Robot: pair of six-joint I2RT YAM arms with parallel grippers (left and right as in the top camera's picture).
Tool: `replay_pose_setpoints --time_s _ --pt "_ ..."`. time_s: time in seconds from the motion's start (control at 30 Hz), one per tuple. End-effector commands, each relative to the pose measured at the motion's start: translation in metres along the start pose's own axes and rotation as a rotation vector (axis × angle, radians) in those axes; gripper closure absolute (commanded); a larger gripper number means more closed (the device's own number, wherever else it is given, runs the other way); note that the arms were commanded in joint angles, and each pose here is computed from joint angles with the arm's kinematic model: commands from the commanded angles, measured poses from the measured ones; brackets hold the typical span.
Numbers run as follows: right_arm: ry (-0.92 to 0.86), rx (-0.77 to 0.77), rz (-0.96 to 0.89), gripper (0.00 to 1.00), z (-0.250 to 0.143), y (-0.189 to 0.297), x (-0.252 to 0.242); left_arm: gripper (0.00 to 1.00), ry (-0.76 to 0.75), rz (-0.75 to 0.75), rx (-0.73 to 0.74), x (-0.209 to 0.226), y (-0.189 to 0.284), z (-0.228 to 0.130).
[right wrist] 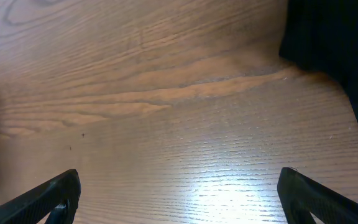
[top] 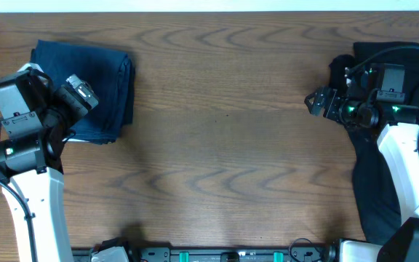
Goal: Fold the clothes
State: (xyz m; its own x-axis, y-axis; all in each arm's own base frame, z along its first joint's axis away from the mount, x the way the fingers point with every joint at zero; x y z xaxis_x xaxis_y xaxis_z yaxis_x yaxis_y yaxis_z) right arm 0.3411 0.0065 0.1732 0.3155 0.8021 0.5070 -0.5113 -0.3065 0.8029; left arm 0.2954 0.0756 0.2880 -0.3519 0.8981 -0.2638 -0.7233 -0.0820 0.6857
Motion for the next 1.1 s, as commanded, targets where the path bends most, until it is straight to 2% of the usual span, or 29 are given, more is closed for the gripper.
replay_pose_setpoints --time_s 0.0,0.37,0.53,0.83,1.07 --pt "0.000 -0.005 -0.001 0.01 0.002 0.001 -0.001 0.02 -0.010 -0.001 -0.011 -0.001 0.002 0.005" --pt "-0.002 -0.001 -0.003 0.01 0.000 0.000 -0.002 0.02 -0.010 -0.001 -0.011 -0.001 0.002 0.005" --pt "0.017 -0.039 0.018 0.01 -0.002 0.019 0.005 0.02 -0.010 -0.001 -0.011 -0.001 0.002 0.005" --pt "0.181 -0.297 0.174 0.01 -0.018 0.113 0.057 0.02 -0.010 -0.001 -0.011 -0.001 0.002 0.005" --pt "0.319 -0.601 0.250 0.01 -0.054 0.201 0.086 0.02 -0.010 -0.001 -0.011 -0.001 0.002 0.005"
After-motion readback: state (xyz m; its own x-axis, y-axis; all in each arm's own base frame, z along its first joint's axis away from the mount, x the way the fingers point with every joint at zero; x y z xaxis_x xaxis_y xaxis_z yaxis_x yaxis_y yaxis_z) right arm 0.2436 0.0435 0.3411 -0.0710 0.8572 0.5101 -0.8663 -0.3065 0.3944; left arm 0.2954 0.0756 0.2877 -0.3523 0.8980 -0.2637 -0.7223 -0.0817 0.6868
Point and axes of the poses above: each gripper's point midway between its finger pads, its own y axis back along the fingers, its own x axis along the line the jaws close on, z = x × y, the point moved 5 cm from there along y, back along the fingers, and after that the axes turned 11 degrees about -y, right-handed, at the moved point
